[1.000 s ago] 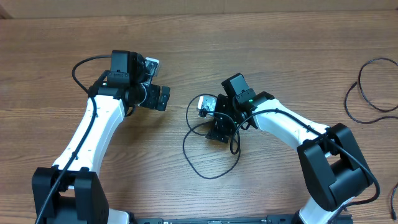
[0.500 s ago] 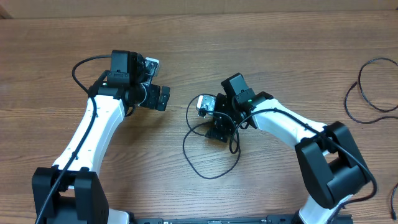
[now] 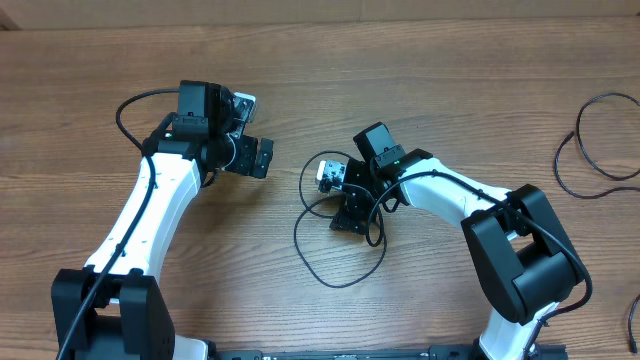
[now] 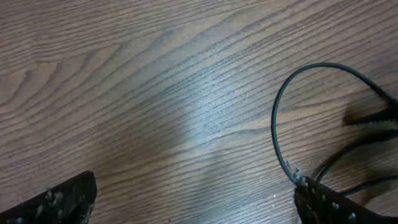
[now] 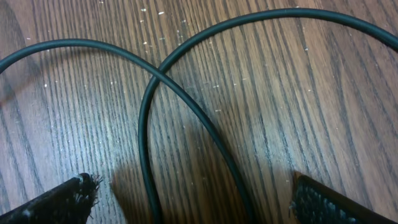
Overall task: Untangle cables
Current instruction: 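Lower the right gripper onto the remaining black cable and grasp it, then drag the grasped cable with the right gripper up and to the right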
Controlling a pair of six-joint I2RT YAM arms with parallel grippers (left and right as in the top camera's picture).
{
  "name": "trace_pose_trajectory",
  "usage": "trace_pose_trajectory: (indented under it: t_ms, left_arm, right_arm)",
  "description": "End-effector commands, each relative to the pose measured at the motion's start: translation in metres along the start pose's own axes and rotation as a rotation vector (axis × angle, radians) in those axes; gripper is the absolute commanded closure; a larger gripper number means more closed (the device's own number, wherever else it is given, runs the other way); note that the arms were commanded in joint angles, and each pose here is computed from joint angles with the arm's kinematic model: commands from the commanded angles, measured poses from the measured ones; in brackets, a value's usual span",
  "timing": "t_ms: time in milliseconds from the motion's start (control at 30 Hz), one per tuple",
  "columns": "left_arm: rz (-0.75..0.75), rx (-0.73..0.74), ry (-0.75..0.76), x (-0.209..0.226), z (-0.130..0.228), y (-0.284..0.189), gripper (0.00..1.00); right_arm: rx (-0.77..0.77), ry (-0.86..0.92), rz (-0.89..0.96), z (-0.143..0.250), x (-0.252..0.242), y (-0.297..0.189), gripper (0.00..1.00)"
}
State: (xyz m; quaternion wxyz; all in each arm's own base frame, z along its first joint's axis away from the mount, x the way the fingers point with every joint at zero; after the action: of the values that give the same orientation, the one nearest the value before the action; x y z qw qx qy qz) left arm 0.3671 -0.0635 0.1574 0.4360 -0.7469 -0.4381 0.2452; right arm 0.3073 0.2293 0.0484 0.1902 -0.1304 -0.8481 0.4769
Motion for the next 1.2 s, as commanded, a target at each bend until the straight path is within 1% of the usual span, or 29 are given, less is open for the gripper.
trace_pose_trajectory:
  t_ms: [0,367,467,667,933,1167]
  left_arm:
    - [0.007,-0.019,0.026,-0.001,-0.005,-0.004,0.01]
    - [0.007,-0.019,0.026,-0.001,-0.005,-0.004,0.00]
    - [0.007,-0.019,0.026,-0.001,-0.005,-0.004,0.00]
    - [0.007,-0.019,0.026,-0.001,-0.005,-0.004,0.00]
    - [0.007,-0.019,0.026,-0.001,-0.005,-0.004,0.00]
    - [0.007,-0.019,0.026,-0.001,-0.005,-0.004,0.00]
  right_arm:
    - [0.017,0.010,-0.030,0.007,0.003,0.006,0.00]
    - [0.027,0.014,-0.034,0.008,0.004,0.006,0.00]
    - [0.052,-0.042,-0.033,0.013,0.005,0.006,0.00]
    - [0.149,-0.081,0.080,0.020,-0.001,0.009,0.00]
    - [0.147,-0.135,0.107,0.011,0.008,0.016,0.00]
    - [0.169,-0.151,0.110,0.012,0.012,0.021,0.00]
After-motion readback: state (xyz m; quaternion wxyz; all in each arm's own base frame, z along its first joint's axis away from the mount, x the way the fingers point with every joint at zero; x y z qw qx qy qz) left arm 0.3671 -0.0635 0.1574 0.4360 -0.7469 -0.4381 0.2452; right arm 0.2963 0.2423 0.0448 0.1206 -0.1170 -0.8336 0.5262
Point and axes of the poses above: each gripper's point midway between its finger pads, its own y axis out along the fingers, its own x axis along the line the jaws close on, z = x × y, the point moved 5 cm from there along -y, back along the fingers, and after that the axes turned 13 degrees about y, right-handed, at the moved point
